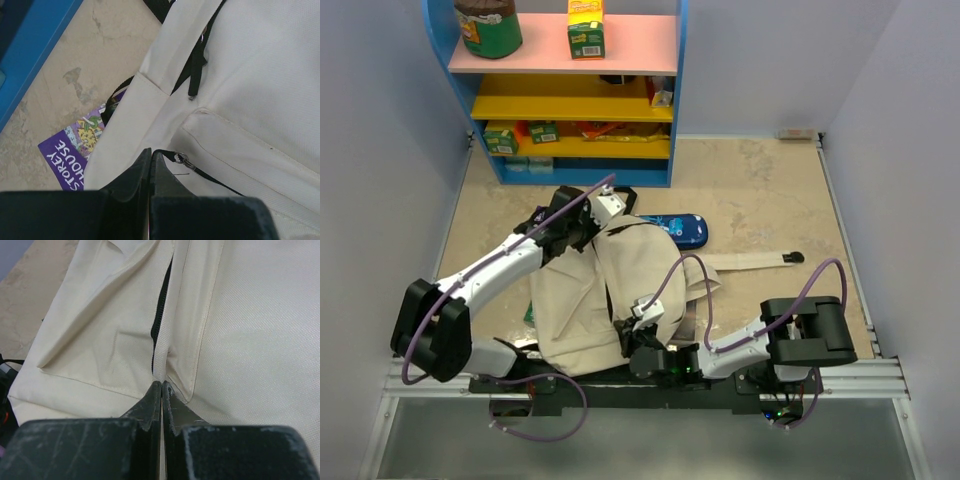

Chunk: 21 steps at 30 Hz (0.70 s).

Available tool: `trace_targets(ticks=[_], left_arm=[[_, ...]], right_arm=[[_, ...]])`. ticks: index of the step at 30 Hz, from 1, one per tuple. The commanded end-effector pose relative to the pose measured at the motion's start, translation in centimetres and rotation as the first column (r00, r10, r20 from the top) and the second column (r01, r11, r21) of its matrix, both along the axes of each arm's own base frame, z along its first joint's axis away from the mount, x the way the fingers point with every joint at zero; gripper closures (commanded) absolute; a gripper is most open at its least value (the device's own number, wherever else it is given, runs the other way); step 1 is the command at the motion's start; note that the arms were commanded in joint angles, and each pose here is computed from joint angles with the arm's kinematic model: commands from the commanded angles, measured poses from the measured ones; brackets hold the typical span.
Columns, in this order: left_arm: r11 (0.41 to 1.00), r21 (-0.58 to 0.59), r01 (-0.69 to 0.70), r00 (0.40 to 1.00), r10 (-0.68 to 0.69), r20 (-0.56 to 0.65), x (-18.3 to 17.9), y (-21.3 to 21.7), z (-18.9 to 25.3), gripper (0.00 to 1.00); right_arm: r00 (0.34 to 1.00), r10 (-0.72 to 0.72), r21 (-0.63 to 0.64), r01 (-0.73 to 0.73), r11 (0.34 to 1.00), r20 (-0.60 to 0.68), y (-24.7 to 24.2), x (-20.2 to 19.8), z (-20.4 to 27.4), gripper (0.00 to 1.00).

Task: Pack the student bag
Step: Zip the student bag at the center of the board.

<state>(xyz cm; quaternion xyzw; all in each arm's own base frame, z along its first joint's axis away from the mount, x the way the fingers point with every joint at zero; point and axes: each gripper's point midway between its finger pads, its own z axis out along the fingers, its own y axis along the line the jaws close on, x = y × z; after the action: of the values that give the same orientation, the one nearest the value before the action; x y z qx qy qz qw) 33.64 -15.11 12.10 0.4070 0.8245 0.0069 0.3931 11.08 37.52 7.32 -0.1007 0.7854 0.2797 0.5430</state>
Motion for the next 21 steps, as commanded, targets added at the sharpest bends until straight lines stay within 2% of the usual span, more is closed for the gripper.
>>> trace_targets(ticks=[1, 4, 5, 6, 7, 8, 9, 10, 11, 13, 14, 16, 17, 19, 20, 21], left_arm=[[0.988, -0.101, -0.117, 0.944, 0.143, 0.298, 7.0, 0.2, 8.0, 1.0], [0.986, -0.113, -0.12, 0.945, 0.148, 0.291, 8.2, -0.4, 8.7, 0.99], [0.986, -0.119, -0.118, 0.953, 0.146, 0.266, 8.3, -0.6, 8.4, 0.87], [0.985, -0.134, -0.108, 0.955, 0.141, 0.262, 8.3, -1.0, 9.2, 0.8], [0.988, -0.135, -0.075, 0.973, 0.102, 0.208, 7.4, -1.4, 8.4, 0.73], [0.985, -0.152, -0.078, 0.975, 0.107, 0.197, 6.9, -1.3, 8.8, 0.51], [0.984, -0.16, -0.073, 0.978, 0.102, 0.18, 6.4, -1.3, 8.6, 0.42], [0.985, -0.161, -0.057, 0.986, 0.081, 0.147, 5.3, -1.3, 8.3, 0.38], [0.982, -0.184, -0.05, 0.987, 0.077, 0.141, 4.6, -1.3, 8.9, 0.34], [0.982, -0.181, -0.048, 0.994, 0.064, 0.087, 2.9, -0.9, 8.0, 0.31], [0.982, -0.185, -0.046, 0.994, 0.064, 0.094, 2.1, -0.4, 8.4, 0.3], [0.989, -0.139, -0.052, 0.997, 0.06, 0.054, 0.6, 0.6, 6.6, 0.27], [0.993, -0.11, -0.046, 0.996, 0.053, 0.067, 0.2, 1.3, 6.6, 0.17], [0.999, -0.021, -0.027, 1.0, 0.027, -0.004, -1.6, 2.9, 3.6, 0.0], [0.999, 0.033, -0.007, 1.0, 0.008, -0.016, -2.0, 4.4, 2.8, 0.0], [0.997, 0.073, -0.007, 0.997, 0.012, -0.075, -3.2, 5.8, 0.8, 0.0]], right_arm=[[0.998, 0.061, -0.02, -0.061, 0.998, -0.016, 0.9, -2.0, -0.3, 1.0], [0.997, 0.078, -0.001, -0.078, 0.997, -0.006, 1.5, -2.2, 0.9, 1.0], [0.998, 0.062, 0.01, -0.062, 0.998, 0.005, 1.5, -2.0, 1.7, 0.93], [0.999, 0.036, -0.012, -0.036, 0.999, 0.015, 0.8, -1.5, 1.9, 0.88], [1.0, 0.005, 0.05, -0.006, 0.999, 0.018, 0.3, -0.9, 4.5, 0.78], [0.998, -0.054, 0.072, 0.052, 0.996, 0.021, -0.8, 0.8, 5.6, 0.73], [0.997, -0.075, 0.093, 0.073, 0.993, 0.02, -1.6, 2.0, 6.9, 0.68], [0.995, -0.101, 0.156, 0.098, 0.983, 0.014, -2.6, 3.3, 9.5, 0.62], [0.984, -0.178, 0.166, 0.172, 0.971, 0.019, -4.3, 6.5, 10.6, 0.58], [0.983, -0.185, 0.15, 0.18, 0.972, 0.017, -5.6, 8.9, 11.9, 0.46], [0.97, -0.239, 0.144, 0.229, 0.963, 0.049, -7.0, 11.8, 13.8, 0.41], [0.968, -0.248, 0.036, 0.246, 0.969, 0.043, -7.9, 14.2, 13.1, 0.31], [0.955, -0.291, -0.019, 0.293, 0.956, 0.055, -8.6, 17.1, 13.6, 0.28], [0.958, -0.283, -0.143, 0.285, 0.948, 0.036, -9.1, 19.0, 12.2, 0.19], [0.955, -0.293, -0.169, 0.298, 0.94, 0.056, -9.4, 20.7, 13.3, 0.19], [0.957, -0.286, -0.226, 0.289, 0.93, 0.046, -9.3, 21.4, 11.9, 0.18]])
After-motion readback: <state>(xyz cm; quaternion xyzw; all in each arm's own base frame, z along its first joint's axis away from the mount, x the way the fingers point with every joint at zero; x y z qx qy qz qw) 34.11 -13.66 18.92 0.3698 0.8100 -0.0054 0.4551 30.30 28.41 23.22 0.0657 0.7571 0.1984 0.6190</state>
